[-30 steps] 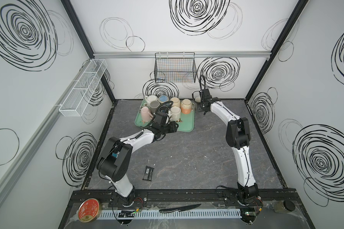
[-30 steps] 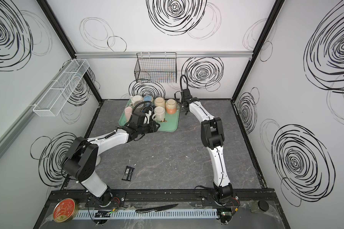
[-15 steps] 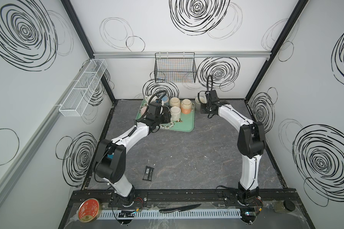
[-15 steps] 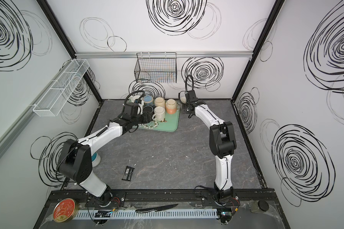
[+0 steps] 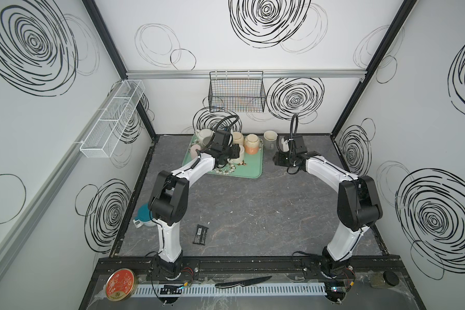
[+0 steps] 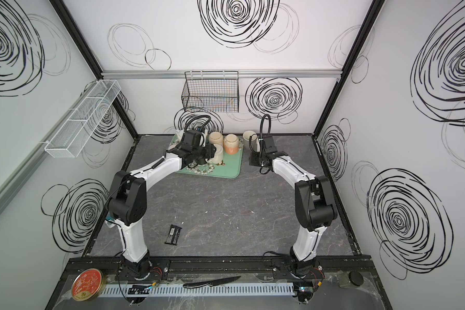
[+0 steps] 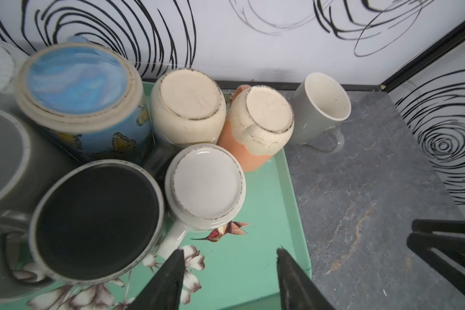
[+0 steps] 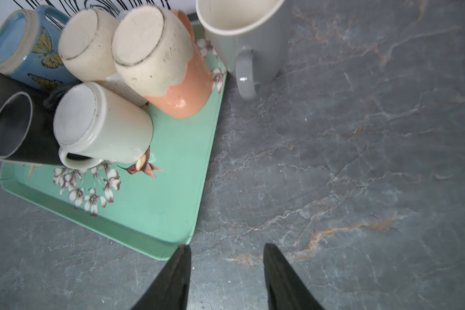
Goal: Turn the mug right side up
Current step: Move the mug to the tray.
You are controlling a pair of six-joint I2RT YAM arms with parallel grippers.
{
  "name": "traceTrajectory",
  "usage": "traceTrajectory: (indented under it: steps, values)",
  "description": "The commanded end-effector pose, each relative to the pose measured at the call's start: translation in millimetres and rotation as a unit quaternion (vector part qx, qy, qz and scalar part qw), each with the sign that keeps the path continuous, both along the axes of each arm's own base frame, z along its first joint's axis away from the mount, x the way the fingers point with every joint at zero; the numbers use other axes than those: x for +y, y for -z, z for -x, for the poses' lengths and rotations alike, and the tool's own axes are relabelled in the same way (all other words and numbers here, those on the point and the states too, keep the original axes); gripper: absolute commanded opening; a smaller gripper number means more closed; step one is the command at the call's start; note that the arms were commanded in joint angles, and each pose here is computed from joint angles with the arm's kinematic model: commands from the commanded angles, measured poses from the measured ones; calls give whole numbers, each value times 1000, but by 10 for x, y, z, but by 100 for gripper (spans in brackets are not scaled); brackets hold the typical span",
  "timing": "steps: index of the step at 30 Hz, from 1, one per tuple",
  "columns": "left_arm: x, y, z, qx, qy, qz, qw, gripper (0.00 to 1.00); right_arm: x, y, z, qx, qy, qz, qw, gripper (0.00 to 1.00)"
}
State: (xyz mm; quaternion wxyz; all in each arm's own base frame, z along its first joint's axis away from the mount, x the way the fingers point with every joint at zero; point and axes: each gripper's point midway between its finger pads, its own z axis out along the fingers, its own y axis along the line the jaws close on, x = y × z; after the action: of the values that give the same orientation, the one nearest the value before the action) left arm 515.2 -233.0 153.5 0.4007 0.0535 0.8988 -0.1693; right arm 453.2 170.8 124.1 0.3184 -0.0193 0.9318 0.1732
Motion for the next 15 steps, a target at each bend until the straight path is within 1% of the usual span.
traceTrajectory:
  steps: [1, 5, 8, 12, 15]
  values:
    - [-24, -27, -73, -13, -14, -60, 998, 66, 63, -46, 166, 8, -6, -42, 999, 49]
    - [-83, 103, -198, -7, -23, -100, 995, 69, 58, 55, 358, 25, -6, -59, 998, 49]
    - [-189, 142, -330, -10, -24, -109, 994, 73, 47, 86, 503, 32, -9, -64, 997, 49]
    - [-276, 160, -536, -15, -35, -125, 991, 73, -5, 115, 655, 38, -8, -63, 997, 49]
    - [-238, 193, -677, -16, -56, -144, 988, 73, -33, 120, 745, 41, -8, -62, 997, 49]
